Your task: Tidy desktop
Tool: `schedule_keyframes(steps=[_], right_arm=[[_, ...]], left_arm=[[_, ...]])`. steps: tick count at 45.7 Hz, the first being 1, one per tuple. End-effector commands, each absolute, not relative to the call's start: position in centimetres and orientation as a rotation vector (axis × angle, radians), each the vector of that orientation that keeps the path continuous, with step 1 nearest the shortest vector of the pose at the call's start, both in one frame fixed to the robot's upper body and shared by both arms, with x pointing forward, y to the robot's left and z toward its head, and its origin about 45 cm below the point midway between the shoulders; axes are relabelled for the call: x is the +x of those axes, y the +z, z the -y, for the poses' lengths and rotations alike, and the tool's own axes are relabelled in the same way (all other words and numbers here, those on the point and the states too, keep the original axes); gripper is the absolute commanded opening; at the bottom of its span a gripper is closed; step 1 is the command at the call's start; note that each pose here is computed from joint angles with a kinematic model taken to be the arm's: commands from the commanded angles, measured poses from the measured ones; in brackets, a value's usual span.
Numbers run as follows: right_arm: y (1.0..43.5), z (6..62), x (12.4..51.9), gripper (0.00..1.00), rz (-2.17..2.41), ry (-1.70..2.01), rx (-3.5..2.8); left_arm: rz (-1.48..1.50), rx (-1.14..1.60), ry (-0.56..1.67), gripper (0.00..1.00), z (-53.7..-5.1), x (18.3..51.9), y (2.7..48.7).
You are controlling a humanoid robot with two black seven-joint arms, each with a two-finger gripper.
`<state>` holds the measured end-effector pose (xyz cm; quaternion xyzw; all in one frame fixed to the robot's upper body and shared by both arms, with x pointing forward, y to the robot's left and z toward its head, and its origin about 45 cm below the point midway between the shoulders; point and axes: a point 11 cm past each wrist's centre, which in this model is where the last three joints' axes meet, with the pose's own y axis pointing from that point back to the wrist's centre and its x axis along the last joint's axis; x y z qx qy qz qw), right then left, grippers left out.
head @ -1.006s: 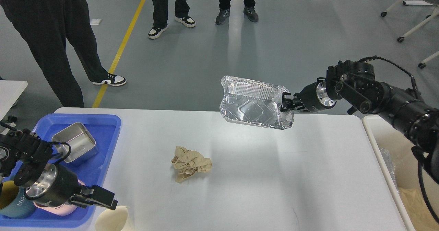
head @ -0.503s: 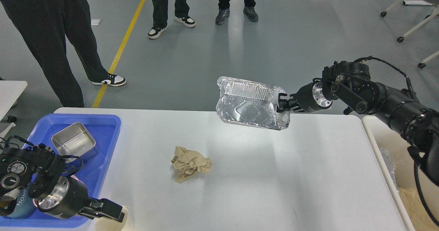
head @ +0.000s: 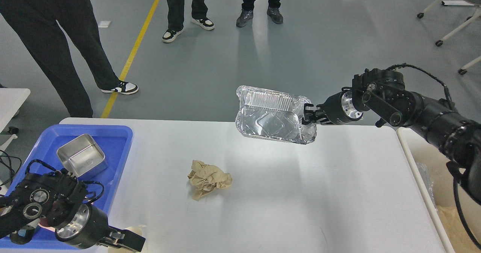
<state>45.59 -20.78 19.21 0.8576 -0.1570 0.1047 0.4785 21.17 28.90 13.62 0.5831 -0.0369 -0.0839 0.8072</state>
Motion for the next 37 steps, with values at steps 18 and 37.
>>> schedule_keyframes(steps=[18, 37], right_arm=[[18.9, 21.2, 45.5, 0.00, 0.394, 0.250, 2.090], [18.9, 20.9, 45.5, 0.00, 0.394, 0.252, 2.095]], left_arm=[[0.087, 1.256, -0.192, 0.09, -28.7, 20.8, 13.0], [0.118, 1.257, -0.137, 0.01, -28.9, 22.3, 14.2]])
